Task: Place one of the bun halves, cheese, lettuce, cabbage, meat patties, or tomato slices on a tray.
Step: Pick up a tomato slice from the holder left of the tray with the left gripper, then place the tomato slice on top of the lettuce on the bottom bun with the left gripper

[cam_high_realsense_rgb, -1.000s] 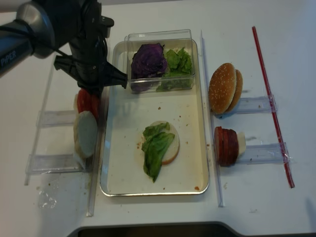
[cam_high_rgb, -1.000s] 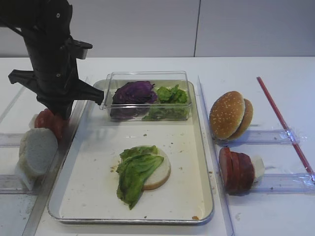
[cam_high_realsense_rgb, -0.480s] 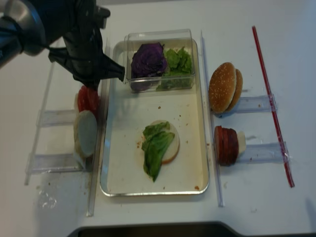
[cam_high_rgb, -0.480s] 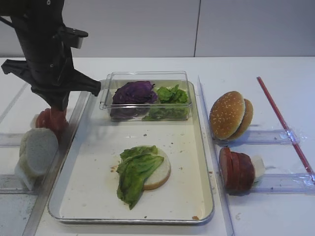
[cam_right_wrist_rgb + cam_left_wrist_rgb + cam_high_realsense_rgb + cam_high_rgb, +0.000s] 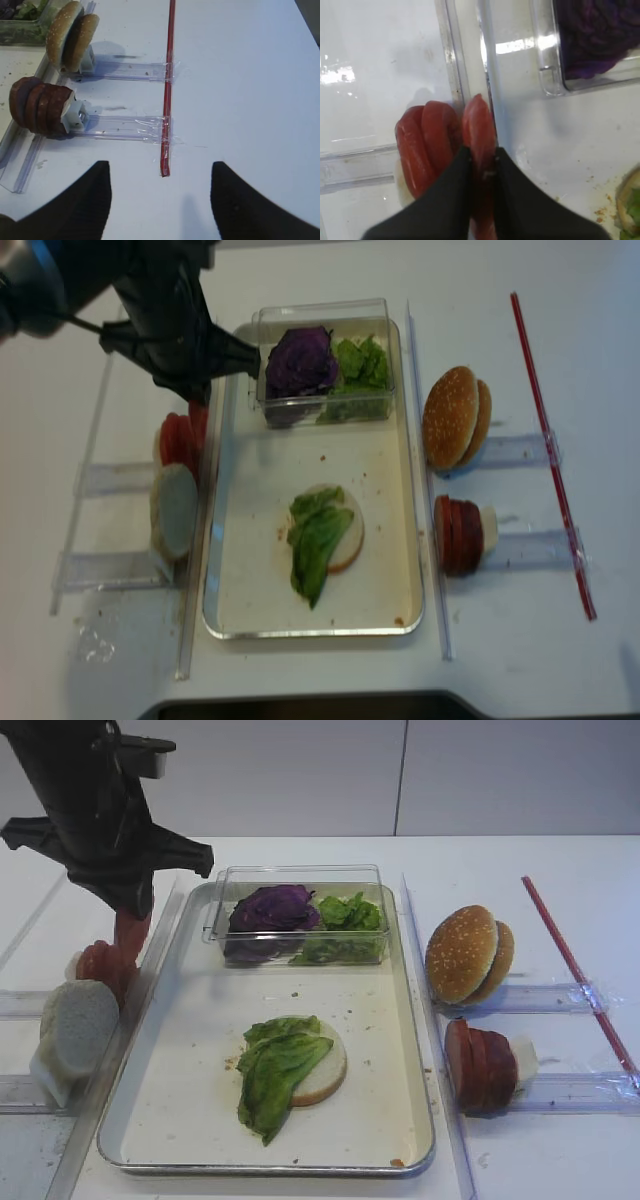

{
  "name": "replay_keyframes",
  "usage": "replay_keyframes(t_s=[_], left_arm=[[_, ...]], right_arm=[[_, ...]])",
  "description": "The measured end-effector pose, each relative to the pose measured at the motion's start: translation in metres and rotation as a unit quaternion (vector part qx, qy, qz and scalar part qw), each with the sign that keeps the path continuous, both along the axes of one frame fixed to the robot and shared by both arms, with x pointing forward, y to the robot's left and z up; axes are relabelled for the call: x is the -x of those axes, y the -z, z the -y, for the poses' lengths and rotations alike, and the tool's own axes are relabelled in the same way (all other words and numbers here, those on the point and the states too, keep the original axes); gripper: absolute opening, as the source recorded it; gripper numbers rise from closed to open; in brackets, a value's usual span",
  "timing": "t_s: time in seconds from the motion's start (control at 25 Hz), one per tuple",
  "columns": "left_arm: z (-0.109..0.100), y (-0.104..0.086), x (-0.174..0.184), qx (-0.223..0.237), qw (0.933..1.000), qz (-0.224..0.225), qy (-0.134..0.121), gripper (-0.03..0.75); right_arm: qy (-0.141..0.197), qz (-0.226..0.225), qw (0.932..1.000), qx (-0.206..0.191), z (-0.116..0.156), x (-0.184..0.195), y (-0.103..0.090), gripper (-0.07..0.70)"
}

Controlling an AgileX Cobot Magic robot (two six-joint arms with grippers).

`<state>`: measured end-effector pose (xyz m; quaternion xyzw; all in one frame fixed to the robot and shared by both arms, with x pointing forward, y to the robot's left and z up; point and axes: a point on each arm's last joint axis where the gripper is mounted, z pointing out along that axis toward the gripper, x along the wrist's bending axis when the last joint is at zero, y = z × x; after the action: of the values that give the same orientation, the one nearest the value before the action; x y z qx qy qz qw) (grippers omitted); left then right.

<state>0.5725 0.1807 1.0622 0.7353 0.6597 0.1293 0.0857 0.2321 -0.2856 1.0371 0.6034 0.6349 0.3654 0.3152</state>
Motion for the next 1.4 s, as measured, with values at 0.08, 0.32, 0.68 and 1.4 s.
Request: replay_keyframes(t_s=[0.08,0.32,0.68,1.4], left_arm=[[-0.001,-0.007,0.003,0.006,0.9999,0.008,0.0,0.058],[0.0,-0.022,0.013,0.037,0.9991,0.017,0.012,0.058],[0.007,-0.014,0.035,0.114,0.9928,-0.007,0.034,0.057],[0.02,0.028,0.063,0.407,0.9066,-0.056,0.095,0.057]], right_arm=[[0.0,0.0,1.0,0.0,0.0,0.0,0.0,0.454],[0.001,0.0,1.0,0.0,0.0,0.0,0.0,0.454],[0.001,0.0,1.0,0.0,0.0,0.0,0.0,0.452],[0.001,0.001,1.0,0.0,0.0,0.0,0.0,0.436]])
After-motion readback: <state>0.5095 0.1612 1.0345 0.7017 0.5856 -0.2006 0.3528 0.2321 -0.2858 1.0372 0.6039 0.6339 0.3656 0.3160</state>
